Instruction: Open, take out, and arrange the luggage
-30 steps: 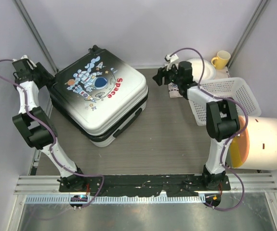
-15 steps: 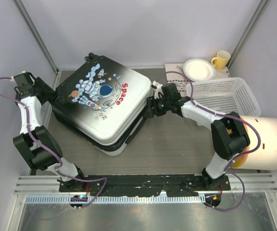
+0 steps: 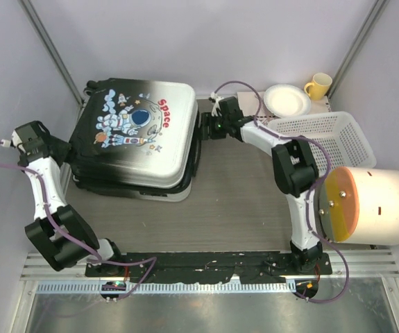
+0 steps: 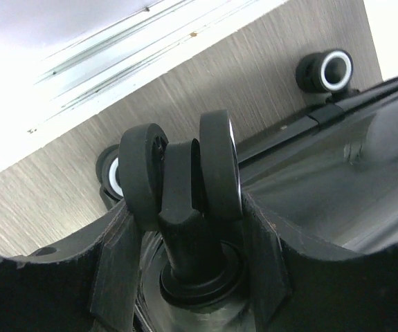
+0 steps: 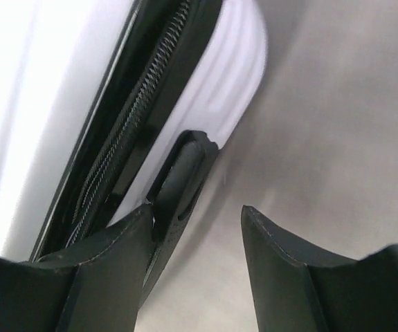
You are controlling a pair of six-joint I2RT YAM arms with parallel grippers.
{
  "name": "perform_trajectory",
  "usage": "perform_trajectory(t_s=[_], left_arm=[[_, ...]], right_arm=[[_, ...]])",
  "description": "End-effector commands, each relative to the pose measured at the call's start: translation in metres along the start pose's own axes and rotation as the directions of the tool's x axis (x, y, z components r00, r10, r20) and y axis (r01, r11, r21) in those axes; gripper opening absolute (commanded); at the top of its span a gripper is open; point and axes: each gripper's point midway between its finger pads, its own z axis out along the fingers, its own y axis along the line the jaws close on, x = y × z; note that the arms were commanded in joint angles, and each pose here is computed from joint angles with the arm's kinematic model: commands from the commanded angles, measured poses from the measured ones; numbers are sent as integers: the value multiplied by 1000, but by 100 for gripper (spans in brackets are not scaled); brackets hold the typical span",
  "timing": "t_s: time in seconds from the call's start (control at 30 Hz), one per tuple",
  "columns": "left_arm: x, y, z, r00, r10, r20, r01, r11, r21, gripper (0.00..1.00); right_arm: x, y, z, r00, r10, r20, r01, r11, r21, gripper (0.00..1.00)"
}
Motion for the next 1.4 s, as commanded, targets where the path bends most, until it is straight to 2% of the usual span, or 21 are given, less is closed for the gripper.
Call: perform_trajectory(t_s=[0.0,0.03,0.13,0.23,0.3,0.33,0.4,0.43,0.47,0.57,0.6,0.73,0.97,1.0,1.07,1.1,1.17,1.23,1.27,1.33,1.37], left_arm=[[105,-12,-37,911,6,-412,59,988,145,0],[103,-15,-37,908,-52,-415,124,981,148,0],[105,-26,-46,889,-97,-447,199,962,188,0],[88,-35,-56,914,-107,-390,213,947,239,1],[79,-41,-63,926,-113,-361,221,936,275,0],[75,-44,-69,930,-116,-349,225,930,291,0],[71,-54,-79,925,-129,-358,252,913,322,0],[70,-56,-82,919,-141,-368,269,907,323,0],[68,-60,-88,916,-146,-372,280,899,336,0],[63,-69,-99,903,-174,-393,321,880,350,0],[61,-71,-100,900,-185,-394,333,875,351,0],[49,-79,-108,908,-193,-373,337,864,373,0],[50,-81,-109,894,-199,-401,357,858,369,0],[53,-80,-107,890,-189,-416,354,860,367,8],[59,-76,-107,902,-115,-415,291,874,389,33],[60,-74,-108,910,-94,-404,267,878,397,62],[60,-67,-109,940,32,-339,128,889,440,80],[55,-66,-120,950,171,-260,-20,868,496,93],[52,-60,-121,943,277,-187,-148,849,507,98],[49,-56,-132,915,382,-128,-268,814,516,100],[53,-47,-136,866,492,-90,-377,761,527,100]], right_arm=[[-110,54,49,922,-167,350,220,968,-119,61],[-139,66,43,892,-193,409,261,958,-118,61],[-165,64,46,856,-254,449,319,945,-75,66],[-177,46,30,849,-250,465,301,953,-37,66],[-191,46,-3,828,-263,495,310,951,-13,68],[-174,35,-3,845,-277,458,312,950,-2,69],[-180,50,-47,814,-303,496,354,935,-10,70],[-156,42,-45,832,-309,462,354,935,-13,70],[-163,62,-81,791,-341,508,407,913,-21,70],[-124,63,-99,802,-314,508,395,917,-57,70],[-123,79,-124,773,-317,549,423,903,-75,70],[-70,68,-124,836,-231,498,328,938,-116,68],[-30,81,-128,917,-96,388,212,940,-267,73],[-22,80,-129,920,-104,377,216,939,-266,73],[-25,80,-140,905,-127,405,240,940,-241,73],[-21,75,-141,908,-139,396,242,945,-223,74],[-24,72,-149,896,-173,408,271,943,-193,74],[-27,64,-154,895,-174,410,264,949,-174,74],[-29,64,-157,894,-178,412,270,946,-177,74],[-30,58,-160,899,-181,399,264,951,-163,75],[-29,57,-161,899,-194,393,275,948,-162,75]])
